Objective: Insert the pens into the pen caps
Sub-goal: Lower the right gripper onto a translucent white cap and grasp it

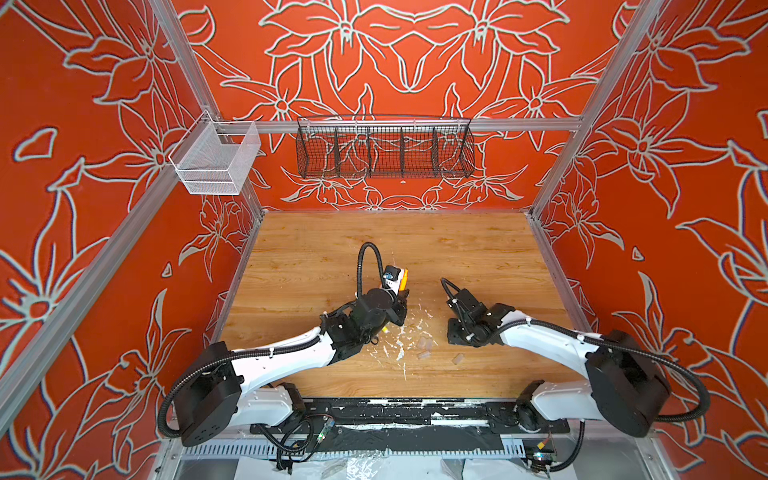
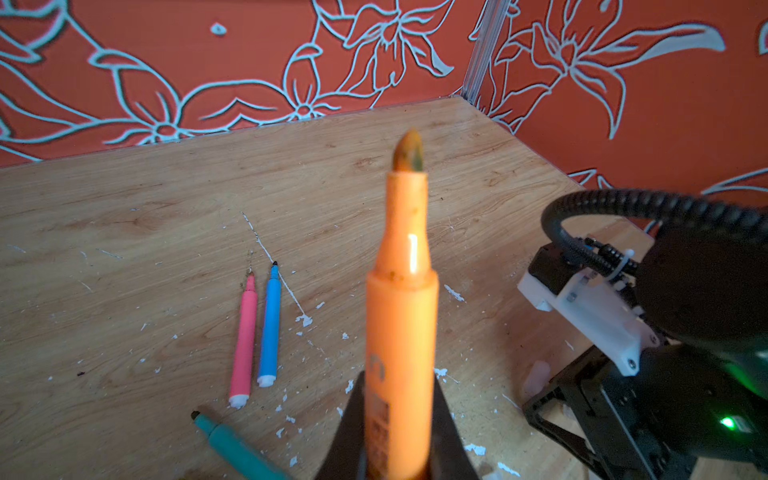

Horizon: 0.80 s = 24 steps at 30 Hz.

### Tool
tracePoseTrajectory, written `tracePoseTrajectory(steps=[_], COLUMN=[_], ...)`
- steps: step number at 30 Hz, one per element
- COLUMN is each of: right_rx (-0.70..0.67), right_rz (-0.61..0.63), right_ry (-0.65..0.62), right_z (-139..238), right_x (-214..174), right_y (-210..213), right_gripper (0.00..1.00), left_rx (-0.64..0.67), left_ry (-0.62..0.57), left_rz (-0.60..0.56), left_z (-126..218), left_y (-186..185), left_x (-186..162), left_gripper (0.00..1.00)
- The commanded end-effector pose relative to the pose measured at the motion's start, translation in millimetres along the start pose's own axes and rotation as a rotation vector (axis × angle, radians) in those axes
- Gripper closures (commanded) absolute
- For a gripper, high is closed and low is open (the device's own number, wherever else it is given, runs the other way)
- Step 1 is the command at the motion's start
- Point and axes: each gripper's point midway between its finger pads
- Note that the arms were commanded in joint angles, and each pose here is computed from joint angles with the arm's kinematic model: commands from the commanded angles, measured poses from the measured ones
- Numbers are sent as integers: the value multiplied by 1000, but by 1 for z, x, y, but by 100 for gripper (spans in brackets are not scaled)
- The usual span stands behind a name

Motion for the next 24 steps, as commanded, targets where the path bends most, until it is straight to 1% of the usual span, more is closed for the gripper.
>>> tracePoseTrajectory(steps=[1,11,16,22,24], right_rx=[-30,-66,-107,-142,-145], right_rz=[-12,8,22,34,37], right_ry=[-26,-32,-44,-24,-11], right_z=[-2,-6,-5,-12,-15], right_x=[7,15,17,14,13], right_y=[-1,0,-8,-12,-11], right_gripper=[49,50,56,57,60], left_rx=[-20,-28,-38,-45,-43], left_ry=[-28,-21,-22,-21,-19], left_rz=[-2,-6,-7,-8,-10], left_z=[4,4,4,4,4], left_y=[-2,-4,-6,-7,-7], left_x=[7,6,7,6,6], left_gripper=[100,100,100,100,100])
Point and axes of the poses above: each gripper's point midway between its finger pads, its own z axis back along the fingers, its own y axis along the line the jaws close on, x = y × z
